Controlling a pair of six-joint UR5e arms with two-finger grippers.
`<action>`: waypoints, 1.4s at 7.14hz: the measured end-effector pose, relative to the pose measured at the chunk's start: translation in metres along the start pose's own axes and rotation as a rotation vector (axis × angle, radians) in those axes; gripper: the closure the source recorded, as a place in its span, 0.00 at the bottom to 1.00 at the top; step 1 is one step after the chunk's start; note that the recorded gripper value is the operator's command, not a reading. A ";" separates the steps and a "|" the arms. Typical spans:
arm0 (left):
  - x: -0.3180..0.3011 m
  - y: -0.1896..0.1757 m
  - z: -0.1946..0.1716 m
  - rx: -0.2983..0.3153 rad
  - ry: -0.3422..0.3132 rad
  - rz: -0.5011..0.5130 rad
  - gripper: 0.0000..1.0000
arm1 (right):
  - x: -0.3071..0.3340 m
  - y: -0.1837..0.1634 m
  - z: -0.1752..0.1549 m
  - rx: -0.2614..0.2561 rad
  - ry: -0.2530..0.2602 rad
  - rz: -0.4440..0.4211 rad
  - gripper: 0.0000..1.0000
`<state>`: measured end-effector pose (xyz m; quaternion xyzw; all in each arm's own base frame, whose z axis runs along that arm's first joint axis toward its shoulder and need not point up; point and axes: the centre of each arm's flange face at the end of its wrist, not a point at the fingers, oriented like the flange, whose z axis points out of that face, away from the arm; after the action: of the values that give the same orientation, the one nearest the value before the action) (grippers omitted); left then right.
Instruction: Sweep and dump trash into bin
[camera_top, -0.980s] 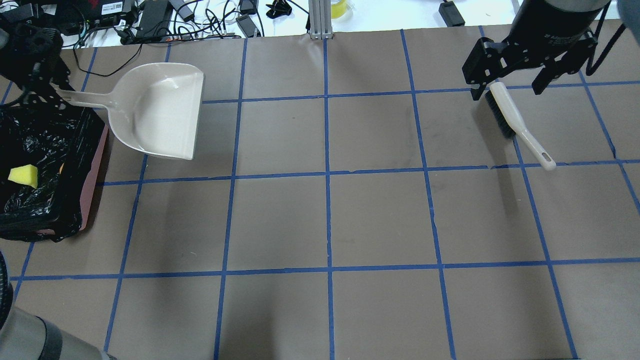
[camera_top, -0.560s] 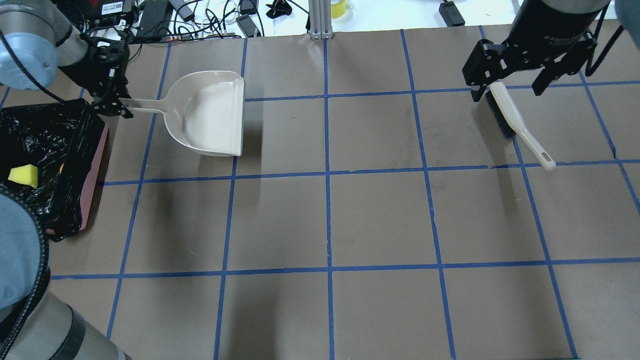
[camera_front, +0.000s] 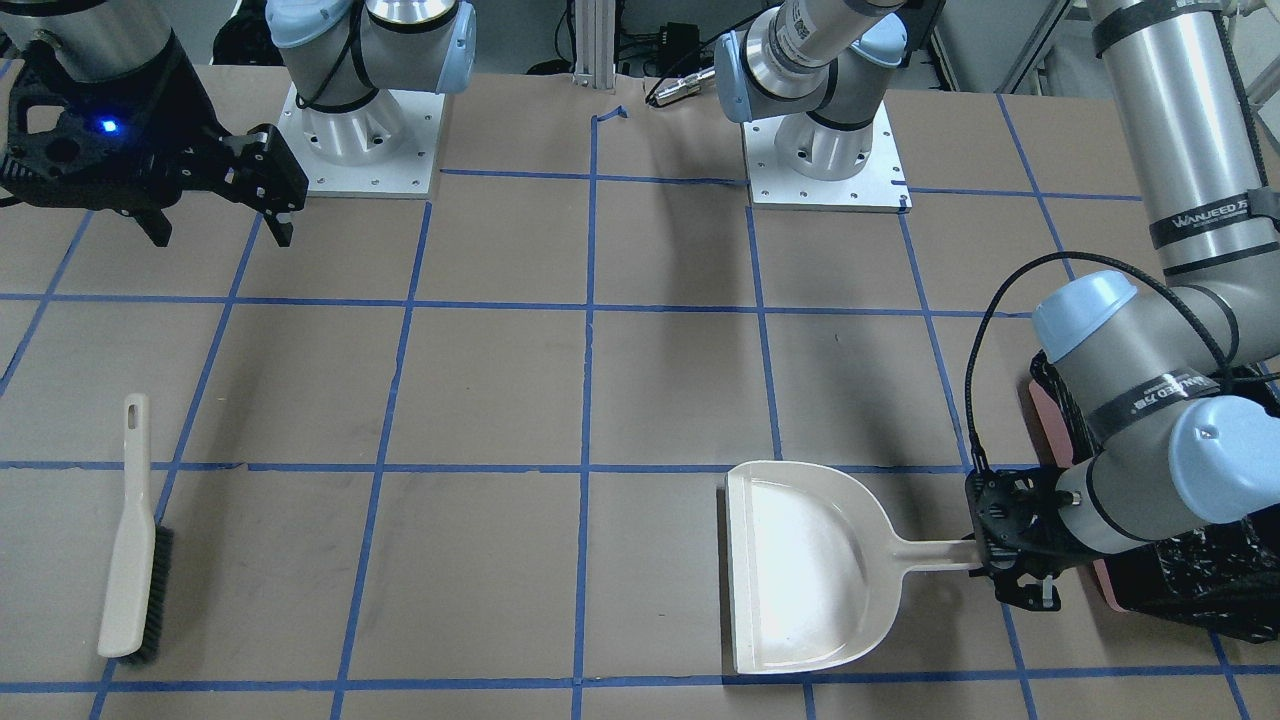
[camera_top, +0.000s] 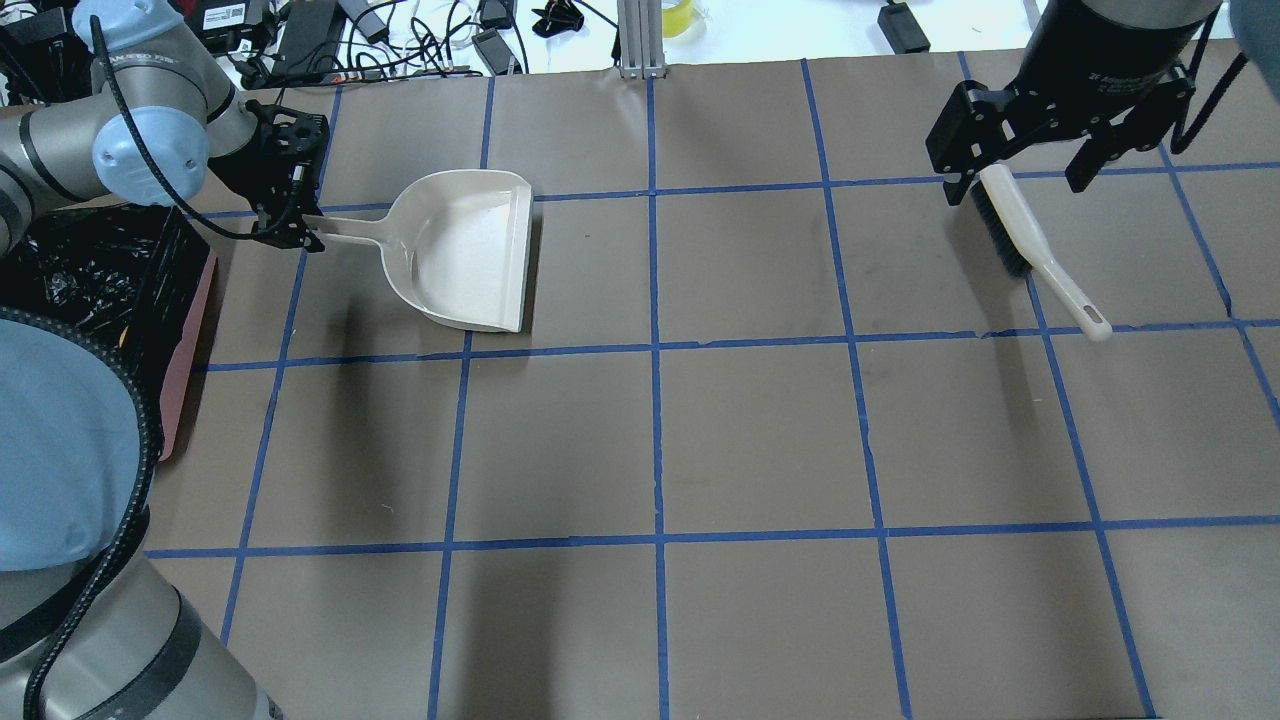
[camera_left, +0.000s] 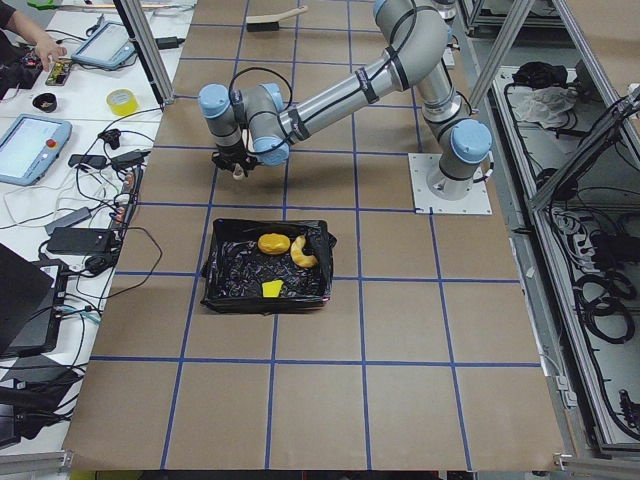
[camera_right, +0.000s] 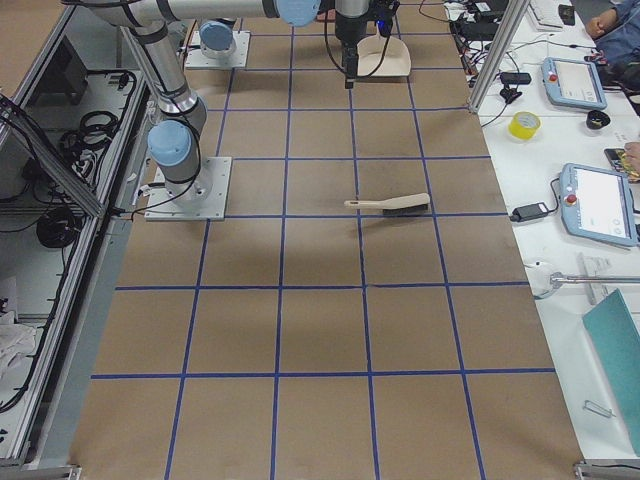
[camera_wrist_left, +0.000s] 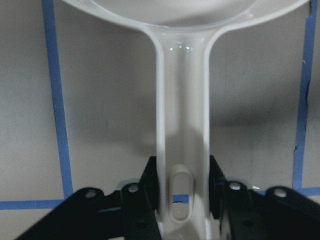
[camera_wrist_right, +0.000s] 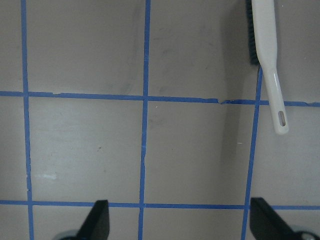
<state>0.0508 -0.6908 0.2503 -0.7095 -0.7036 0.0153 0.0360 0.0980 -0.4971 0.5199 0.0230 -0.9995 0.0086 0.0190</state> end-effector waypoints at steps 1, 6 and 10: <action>0.001 -0.001 0.004 0.004 0.006 -0.002 0.78 | 0.000 0.000 0.000 0.000 -0.001 0.000 0.00; 0.010 -0.018 0.015 0.014 0.022 0.012 0.26 | 0.000 0.000 0.000 0.000 0.000 0.000 0.00; 0.030 -0.104 -0.059 0.081 -0.055 -0.266 0.16 | 0.001 0.000 0.000 0.000 -0.001 0.001 0.00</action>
<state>-0.0482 -0.6617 0.3175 -0.6072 -0.7910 0.0581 0.0471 0.0974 -0.4973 0.5199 0.0226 -0.9995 0.0086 0.0186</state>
